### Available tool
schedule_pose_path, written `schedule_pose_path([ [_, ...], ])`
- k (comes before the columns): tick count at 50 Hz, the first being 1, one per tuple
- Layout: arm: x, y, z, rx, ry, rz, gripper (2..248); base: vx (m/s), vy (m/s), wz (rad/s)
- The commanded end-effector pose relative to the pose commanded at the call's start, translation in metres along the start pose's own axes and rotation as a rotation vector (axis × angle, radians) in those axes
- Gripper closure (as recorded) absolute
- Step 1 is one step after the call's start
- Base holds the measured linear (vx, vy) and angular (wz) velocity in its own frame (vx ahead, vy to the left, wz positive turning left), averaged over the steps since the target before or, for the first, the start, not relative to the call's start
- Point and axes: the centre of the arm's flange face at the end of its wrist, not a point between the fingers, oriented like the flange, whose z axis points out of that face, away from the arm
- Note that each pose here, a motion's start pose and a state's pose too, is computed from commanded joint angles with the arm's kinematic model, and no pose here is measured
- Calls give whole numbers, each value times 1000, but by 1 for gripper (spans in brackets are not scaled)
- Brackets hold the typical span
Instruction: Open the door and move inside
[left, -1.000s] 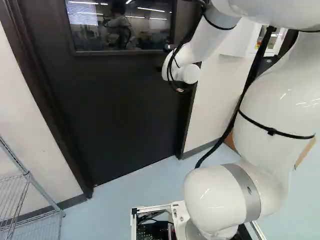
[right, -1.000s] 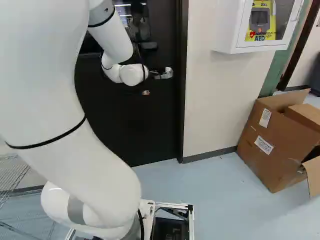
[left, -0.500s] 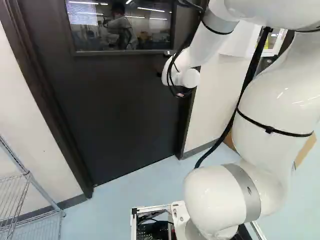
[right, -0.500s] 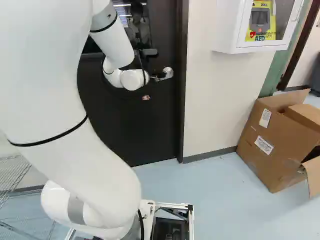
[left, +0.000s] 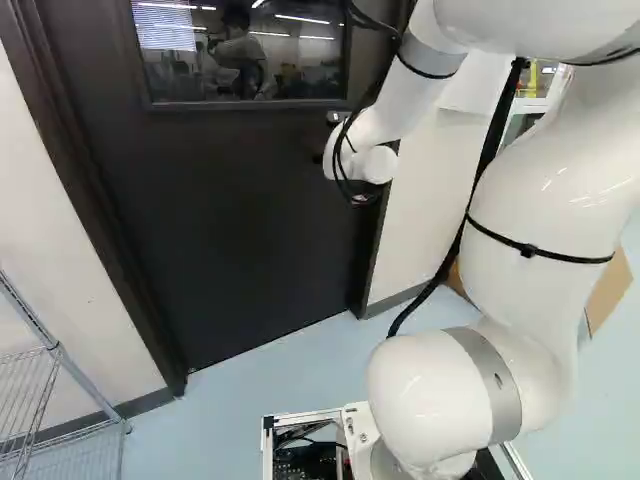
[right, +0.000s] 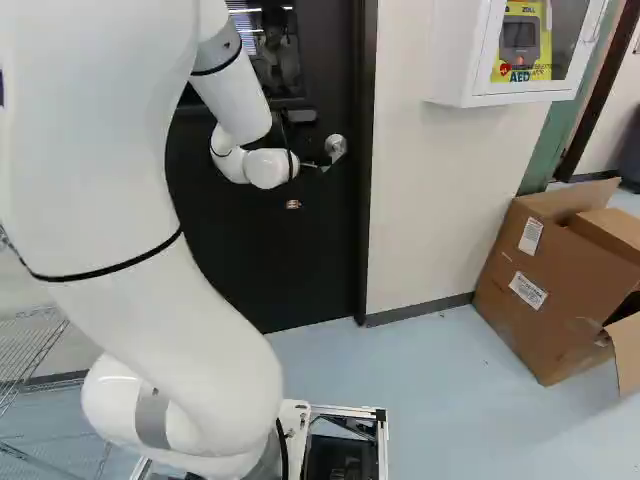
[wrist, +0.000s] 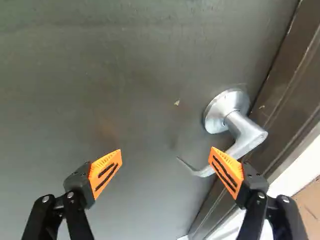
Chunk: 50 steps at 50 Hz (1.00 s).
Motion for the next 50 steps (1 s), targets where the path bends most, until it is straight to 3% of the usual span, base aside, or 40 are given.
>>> schedule_pose_path([
  [35,-35,0,15,0,-76,0,3,0,0,0],
  [50,-38,1,18,-13,-82,16,3,0,0,0],
])
